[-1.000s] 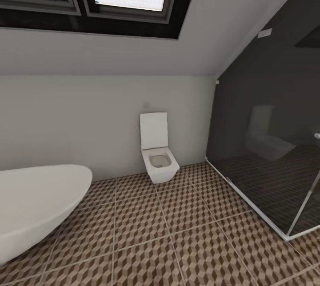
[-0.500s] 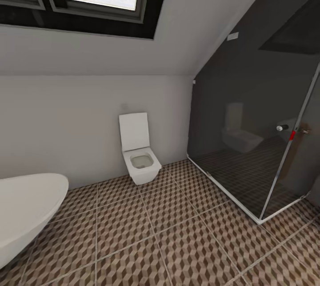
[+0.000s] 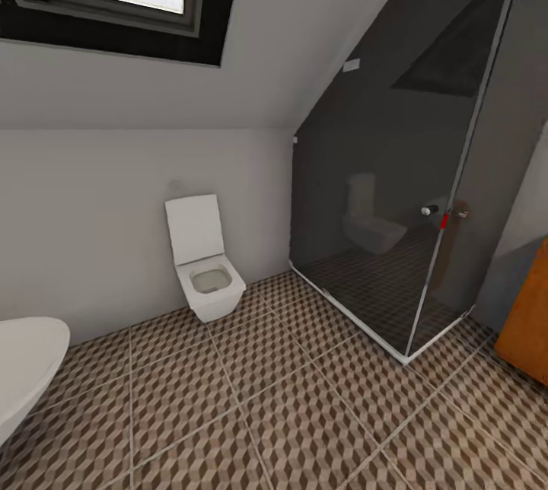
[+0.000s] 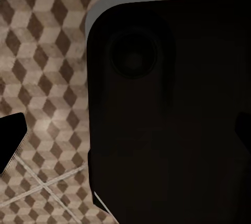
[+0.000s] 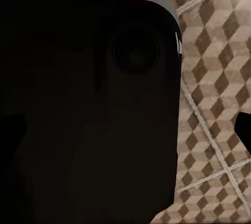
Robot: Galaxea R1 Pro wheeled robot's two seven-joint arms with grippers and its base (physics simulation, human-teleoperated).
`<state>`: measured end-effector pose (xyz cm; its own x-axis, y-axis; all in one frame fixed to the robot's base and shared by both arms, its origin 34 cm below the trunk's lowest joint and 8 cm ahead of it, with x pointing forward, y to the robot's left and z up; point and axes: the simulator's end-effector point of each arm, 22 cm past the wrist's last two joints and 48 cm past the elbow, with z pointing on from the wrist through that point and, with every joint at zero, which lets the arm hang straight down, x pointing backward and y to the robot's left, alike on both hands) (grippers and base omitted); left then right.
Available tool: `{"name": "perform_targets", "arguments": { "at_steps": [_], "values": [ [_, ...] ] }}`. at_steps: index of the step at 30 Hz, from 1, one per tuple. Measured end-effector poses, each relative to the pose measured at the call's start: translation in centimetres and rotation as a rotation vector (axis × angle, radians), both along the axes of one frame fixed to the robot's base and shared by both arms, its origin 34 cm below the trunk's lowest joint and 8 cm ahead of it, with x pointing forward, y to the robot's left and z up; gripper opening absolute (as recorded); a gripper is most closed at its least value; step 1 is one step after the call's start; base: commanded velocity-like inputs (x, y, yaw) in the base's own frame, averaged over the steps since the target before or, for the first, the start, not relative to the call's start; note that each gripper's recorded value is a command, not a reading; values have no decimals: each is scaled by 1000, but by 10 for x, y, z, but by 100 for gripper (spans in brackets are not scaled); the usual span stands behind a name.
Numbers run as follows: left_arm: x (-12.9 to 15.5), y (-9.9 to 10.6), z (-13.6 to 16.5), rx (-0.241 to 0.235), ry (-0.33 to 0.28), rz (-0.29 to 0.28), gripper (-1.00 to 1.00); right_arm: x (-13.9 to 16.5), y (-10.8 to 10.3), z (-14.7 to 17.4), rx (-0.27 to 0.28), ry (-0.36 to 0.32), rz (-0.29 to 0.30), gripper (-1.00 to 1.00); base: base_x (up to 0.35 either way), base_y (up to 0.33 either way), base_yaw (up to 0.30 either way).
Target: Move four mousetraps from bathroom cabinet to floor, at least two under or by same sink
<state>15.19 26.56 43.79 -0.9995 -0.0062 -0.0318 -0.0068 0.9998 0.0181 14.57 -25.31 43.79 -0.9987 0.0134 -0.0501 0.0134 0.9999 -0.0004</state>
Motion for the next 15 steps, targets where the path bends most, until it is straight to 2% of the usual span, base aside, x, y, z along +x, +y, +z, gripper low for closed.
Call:
{"name": "perform_targets", "arguments": {
  "at_steps": [15],
  "values": [
    [0,0,0,0,0,0,100,0,0,0,0,0,1,100,0,0,-296]
  ]
}}
